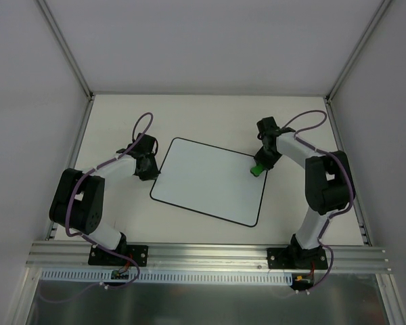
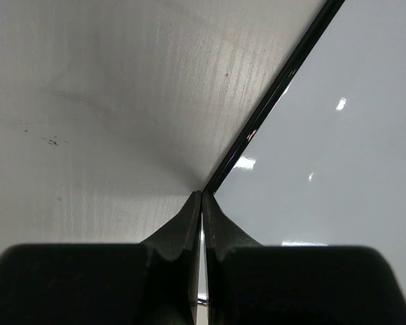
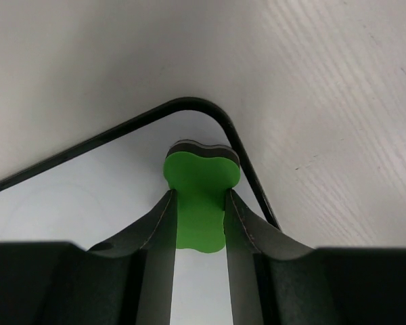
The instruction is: Erase the whiteboard
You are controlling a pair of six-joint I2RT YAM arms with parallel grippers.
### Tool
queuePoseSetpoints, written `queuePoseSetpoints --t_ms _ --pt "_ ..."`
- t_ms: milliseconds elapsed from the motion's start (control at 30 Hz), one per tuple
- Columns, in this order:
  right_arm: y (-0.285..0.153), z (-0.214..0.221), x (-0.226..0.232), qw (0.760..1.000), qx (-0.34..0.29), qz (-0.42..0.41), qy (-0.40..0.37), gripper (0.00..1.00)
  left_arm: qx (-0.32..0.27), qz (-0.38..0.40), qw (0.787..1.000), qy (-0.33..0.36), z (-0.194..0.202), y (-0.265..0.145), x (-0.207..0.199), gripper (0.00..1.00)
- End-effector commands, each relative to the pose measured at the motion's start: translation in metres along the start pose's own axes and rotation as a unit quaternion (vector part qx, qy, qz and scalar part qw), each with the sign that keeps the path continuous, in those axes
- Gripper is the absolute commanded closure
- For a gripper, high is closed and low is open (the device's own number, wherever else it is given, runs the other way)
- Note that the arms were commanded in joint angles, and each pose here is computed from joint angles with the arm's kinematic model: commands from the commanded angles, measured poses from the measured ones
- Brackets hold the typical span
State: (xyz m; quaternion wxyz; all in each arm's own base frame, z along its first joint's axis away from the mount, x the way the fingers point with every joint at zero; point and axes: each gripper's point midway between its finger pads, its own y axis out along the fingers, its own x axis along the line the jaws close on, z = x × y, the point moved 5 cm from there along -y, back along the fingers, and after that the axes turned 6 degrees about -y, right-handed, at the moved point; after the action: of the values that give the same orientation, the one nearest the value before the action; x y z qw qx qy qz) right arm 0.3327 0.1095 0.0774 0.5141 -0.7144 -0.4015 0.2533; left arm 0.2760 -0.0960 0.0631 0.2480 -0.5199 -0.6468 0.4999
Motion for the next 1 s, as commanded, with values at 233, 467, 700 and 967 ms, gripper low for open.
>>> queuePoseSetpoints --t_ms 233,467,700,967 --pt "0.004 0.023 -0.032 0.998 0.038 0.049 0.009 1.00 0.066 -0.044 0.997 0.009 0.032 0.004 0.020 1.00" --pt "-0.007 0.044 0.039 0.992 0.068 -0.055 -0.093 1.00 0.067 -0.039 0.997 0.007 0.032 0.003 0.018 1.00" --pt "-0.011 0.059 0.073 0.986 0.080 -0.086 -0.122 1.00 0.065 -0.041 0.997 0.008 0.032 0.002 0.018 1.00" --pt "0.000 0.013 0.000 0.998 0.042 -0.017 -0.045 1.00 0.066 -0.039 0.997 0.007 0.032 0.002 0.018 1.00"
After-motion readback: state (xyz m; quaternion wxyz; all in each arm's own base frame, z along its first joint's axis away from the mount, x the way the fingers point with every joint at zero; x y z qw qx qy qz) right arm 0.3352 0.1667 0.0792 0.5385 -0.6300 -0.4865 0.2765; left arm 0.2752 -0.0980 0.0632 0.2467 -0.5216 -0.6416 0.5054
